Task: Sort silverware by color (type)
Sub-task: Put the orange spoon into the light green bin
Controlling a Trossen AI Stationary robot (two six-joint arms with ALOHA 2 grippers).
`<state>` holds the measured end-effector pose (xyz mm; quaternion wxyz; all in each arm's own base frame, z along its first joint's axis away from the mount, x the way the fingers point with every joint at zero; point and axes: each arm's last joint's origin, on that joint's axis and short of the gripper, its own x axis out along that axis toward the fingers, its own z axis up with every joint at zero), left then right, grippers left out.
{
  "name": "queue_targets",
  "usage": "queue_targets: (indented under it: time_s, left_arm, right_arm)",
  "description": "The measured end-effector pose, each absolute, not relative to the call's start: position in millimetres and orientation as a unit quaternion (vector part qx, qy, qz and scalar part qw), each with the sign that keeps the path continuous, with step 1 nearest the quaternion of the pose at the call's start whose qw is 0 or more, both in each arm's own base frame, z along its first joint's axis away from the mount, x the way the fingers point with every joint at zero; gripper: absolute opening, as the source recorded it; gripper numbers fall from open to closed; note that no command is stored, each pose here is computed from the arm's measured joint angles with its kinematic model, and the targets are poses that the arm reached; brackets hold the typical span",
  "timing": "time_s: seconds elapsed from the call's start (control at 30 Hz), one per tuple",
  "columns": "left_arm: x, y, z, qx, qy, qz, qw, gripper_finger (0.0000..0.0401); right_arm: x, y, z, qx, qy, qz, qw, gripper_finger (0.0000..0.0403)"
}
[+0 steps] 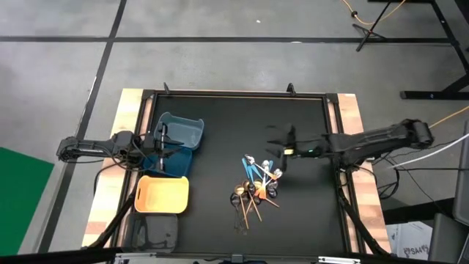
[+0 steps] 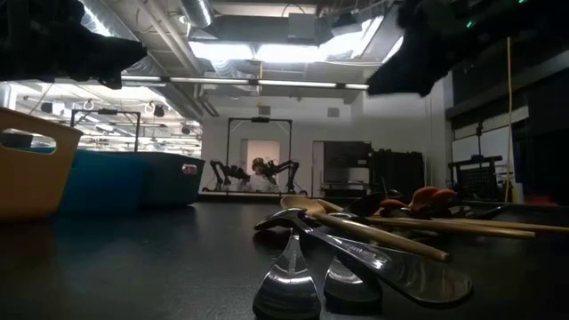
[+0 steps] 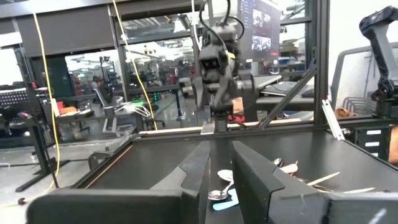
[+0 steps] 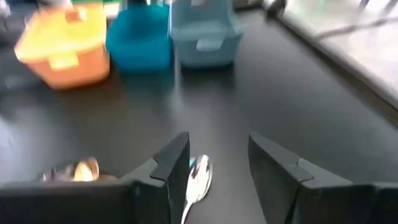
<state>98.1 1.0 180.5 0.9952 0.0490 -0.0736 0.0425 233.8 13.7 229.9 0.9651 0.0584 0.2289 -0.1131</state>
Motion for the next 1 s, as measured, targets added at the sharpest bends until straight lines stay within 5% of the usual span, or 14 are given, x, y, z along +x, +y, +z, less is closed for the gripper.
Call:
queue_targets:
  time_s: [0.43, 1.0]
  left_arm:
    - [98, 1, 180, 0.049, -0.071, 0.042, 0.995, 0.0060]
    - [98, 1, 180, 0.050, -0.071, 0.042, 0.995, 0.0060]
  right_arm:
    - [274, 21, 165, 0.050, 0.380, -0.061, 0.922, 0.0153]
    - [285, 23, 127, 0.021, 0.429, -0.045, 0.902, 0.0153]
